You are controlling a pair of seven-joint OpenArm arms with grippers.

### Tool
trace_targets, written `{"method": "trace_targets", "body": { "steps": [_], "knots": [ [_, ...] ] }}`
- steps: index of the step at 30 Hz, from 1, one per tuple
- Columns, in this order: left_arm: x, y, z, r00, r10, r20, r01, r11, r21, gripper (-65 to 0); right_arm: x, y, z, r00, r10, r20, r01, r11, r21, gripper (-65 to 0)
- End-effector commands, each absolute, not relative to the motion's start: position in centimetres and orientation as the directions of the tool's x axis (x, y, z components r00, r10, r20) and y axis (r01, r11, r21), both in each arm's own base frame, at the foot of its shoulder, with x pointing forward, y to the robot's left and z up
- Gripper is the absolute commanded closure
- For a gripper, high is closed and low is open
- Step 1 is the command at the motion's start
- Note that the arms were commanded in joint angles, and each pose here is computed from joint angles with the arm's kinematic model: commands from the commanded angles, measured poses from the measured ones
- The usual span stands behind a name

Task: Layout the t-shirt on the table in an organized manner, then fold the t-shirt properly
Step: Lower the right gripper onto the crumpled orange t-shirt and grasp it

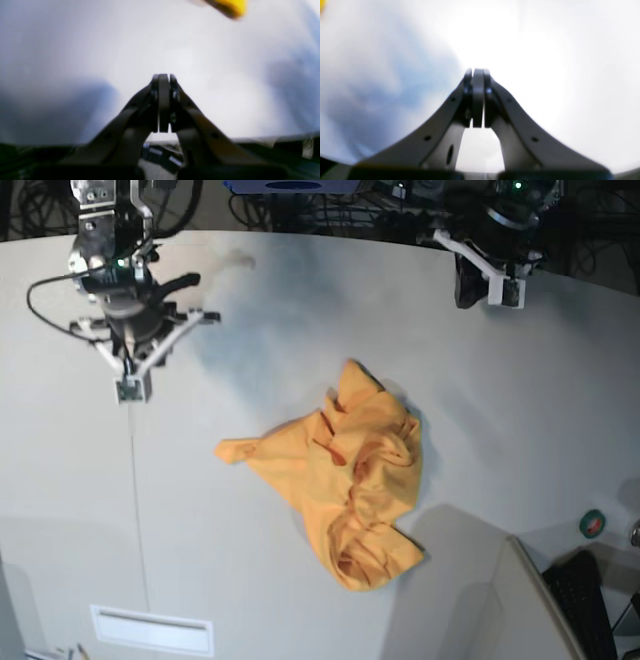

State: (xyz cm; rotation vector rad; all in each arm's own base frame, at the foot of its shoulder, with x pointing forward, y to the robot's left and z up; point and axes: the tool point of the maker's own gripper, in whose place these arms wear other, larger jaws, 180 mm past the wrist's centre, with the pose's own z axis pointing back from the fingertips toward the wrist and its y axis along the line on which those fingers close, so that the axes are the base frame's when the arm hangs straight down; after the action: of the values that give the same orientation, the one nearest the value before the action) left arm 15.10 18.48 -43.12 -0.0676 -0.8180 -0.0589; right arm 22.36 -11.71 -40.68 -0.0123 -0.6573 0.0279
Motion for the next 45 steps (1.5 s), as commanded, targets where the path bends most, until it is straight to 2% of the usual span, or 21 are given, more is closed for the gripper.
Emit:
{"method": "trace_targets", "body": {
  "steps": [1,2,4,5,6,7,11,15,21,24,27,32,33,34,36,37,41,45],
  "knots": [
    [16.3,18.1,-42.6,0.666,-0.025,0.746,0.087,0.995,-0.044,0.0,23.9,-10.9,-39.3,0.762,0.043,0.646,-0.043,0.999,-0.016,-1.7],
    [17.2,18.1,-42.6,0.674,-0.021,0.739,0.08,0.996,-0.044,-3.1,25.3,-9.8,-38.4,0.741,0.056,0.669,-0.071,0.997,-0.005,-10.2],
    [18.7,18.5,-42.4,0.675,0.003,0.738,0.046,0.998,-0.047,-17.8,27.7,-7.1,-36.5,0.694,0.049,0.718,-0.118,0.992,0.046,-27.2],
    [19.5,19.0,-42.1,0.665,0.023,0.746,0.02,0.999,-0.049,-22.9,28.8,-5.8,-35.5,0.67,0.045,0.741,-0.142,0.987,0.069,-35.0],
    [20.4,19.6,-41.6,0.646,0.049,0.762,-0.015,0.999,-0.051,-24.5,30.0,-5.0,-34.5,0.645,0.046,0.763,-0.165,0.983,0.08,-40.8],
    [21.3,20.1,-41.1,0.625,0.068,0.778,-0.042,0.998,-0.053,-24.5,30.7,-3.8,-34.0,0.633,0.053,0.772,-0.196,0.976,0.094,-43.8],
    [23.6,22.7,-39.2,0.558,0.095,0.824,-0.114,0.993,-0.037,-24.5,32.8,1.3,-33.2,0.615,0.084,0.784,-0.32,0.936,0.15,-44.6],
    [24.5,24.5,-38.1,0.526,0.101,0.845,-0.155,0.988,-0.022,-24.5,34.6,4.1,-34.4,0.662,0.061,0.747,-0.338,0.913,0.226,-44.6],
    [23.3,28.7,-40.2,0.558,0.145,0.817,-0.264,0.965,0.009,-24.5,35.3,7.2,-33.8,0.672,0.058,0.738,-0.383,0.881,0.279,-44.6],
    [22.3,30.7,-41.5,0.579,0.176,0.796,-0.32,0.947,0.023,-24.5,35.2,7.5,-35.2,0.709,0.044,0.704,-0.332,0.902,0.277,-45.2],
    [21.6,31.8,-42.3,0.59,0.193,0.784,-0.348,0.937,0.031,-24.5,35.5,8.5,-37.1,0.722,0.075,0.688,-0.346,0.9,0.264,-45.2],
    [22.4,31.4,-42.2,0.583,0.192,0.789,-0.339,0.94,0.022,-24.5,36.1,8.1,-40.3,0.778,0.064,0.625,-0.306,0.907,0.289,-42.9],
    [22.7,31.4,-42.1,0.582,0.19,0.791,-0.34,0.94,0.024,-24.5,36.3,7.8,-40.4,0.782,0.053,0.62,-0.296,0.908,0.296,-37.8],
    [22.8,31.5,-42.3,0.582,0.192,0.79,-0.342,0.94,0.024,-24.5,36.4,7.5,-40.3,0.784,0.033,0.62,-0.282,0.909,0.308,-29.7],
    [23.1,31.5,-42.4,0.58,0.199,0.79,-0.345,0.938,0.018,-24.5,36.4,7.2,-39.3,0.769,0.004,0.639,-0.279,0.902,0.329,-6.2],
    [23.4,31.4,-42.4,0.577,0.199,0.792,-0.344,0.939,0.015,-24.5,36.4,6.8,-38.5,0.751,0.002,0.661,-0.292,0.898,0.329,0.0],
    [24.0,30.0,-42.7,0.59,0.179,0.787,-0.303,0.953,0.011,-24.5,36.6,5.1,-34.6,0.679,-0.082,0.73,-0.278,0.891,0.358,0.0],
    [24.3,29.4,-42.7,0.589,0.174,0.789,-0.29,0.957,0.005,-24.4,37.6,1.0,-32.1,0.607,-0.122,0.785,-0.238,0.915,0.326,0.0]
  ]
}}
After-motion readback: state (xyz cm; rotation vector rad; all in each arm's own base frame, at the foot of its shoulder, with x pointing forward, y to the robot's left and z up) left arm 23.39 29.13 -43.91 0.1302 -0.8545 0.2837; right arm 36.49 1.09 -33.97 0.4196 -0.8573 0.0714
